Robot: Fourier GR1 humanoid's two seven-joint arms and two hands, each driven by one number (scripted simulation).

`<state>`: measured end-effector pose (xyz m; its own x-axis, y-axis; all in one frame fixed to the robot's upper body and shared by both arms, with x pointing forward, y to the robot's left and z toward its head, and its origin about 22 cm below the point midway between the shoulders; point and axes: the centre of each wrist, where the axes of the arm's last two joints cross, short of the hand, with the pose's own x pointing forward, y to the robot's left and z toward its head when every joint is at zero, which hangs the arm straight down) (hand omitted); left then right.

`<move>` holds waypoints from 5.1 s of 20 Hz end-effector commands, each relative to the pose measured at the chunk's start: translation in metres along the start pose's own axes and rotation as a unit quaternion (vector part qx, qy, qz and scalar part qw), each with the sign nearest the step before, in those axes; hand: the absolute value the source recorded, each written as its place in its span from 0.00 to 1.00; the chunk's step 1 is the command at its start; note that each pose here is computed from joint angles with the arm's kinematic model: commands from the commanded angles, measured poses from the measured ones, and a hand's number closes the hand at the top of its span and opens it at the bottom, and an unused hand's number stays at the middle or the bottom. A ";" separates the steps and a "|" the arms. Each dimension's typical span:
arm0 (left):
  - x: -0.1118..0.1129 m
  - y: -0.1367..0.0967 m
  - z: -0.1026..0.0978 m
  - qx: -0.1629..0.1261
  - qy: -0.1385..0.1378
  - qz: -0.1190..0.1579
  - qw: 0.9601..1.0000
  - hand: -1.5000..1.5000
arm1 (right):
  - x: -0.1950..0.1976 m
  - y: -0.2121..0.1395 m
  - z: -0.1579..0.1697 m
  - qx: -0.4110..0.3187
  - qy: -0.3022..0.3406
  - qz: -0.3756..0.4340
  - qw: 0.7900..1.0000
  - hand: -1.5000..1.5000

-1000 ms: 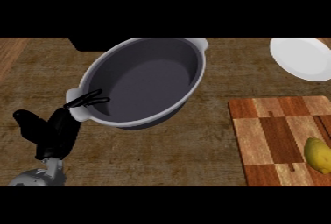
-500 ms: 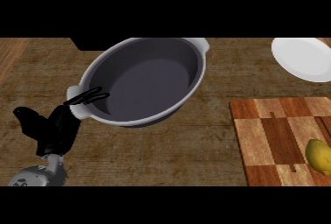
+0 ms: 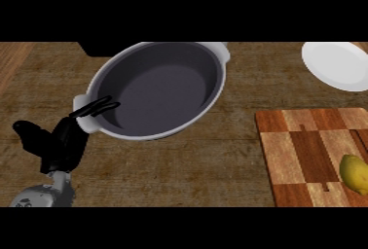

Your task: Pick the lemon from the cutting board and place it in the pot

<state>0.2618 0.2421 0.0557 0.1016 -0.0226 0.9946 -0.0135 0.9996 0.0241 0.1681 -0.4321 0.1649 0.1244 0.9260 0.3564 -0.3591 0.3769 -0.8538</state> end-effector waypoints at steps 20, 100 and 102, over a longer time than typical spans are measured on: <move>0.019 -0.023 -0.002 -0.009 -0.006 0.003 1.000 0.50 | 0.029 0.037 -0.052 0.011 0.070 0.017 0.997 0.00; 0.008 -0.029 -0.004 -0.012 -0.007 0.007 1.000 0.50 | 0.374 0.006 -0.080 -0.299 -0.247 -0.123 0.914 1.00; 0.011 -0.022 0.002 -0.004 -0.005 0.005 1.000 0.50 | 0.381 -0.019 -0.091 -0.284 -0.255 -0.141 0.914 1.00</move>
<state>0.2580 0.2329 0.0678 0.1076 -0.0337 0.9936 -0.0201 0.9991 0.0361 0.2766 -0.0934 0.2740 -0.3739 0.7259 0.5773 0.2075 0.6722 -0.7107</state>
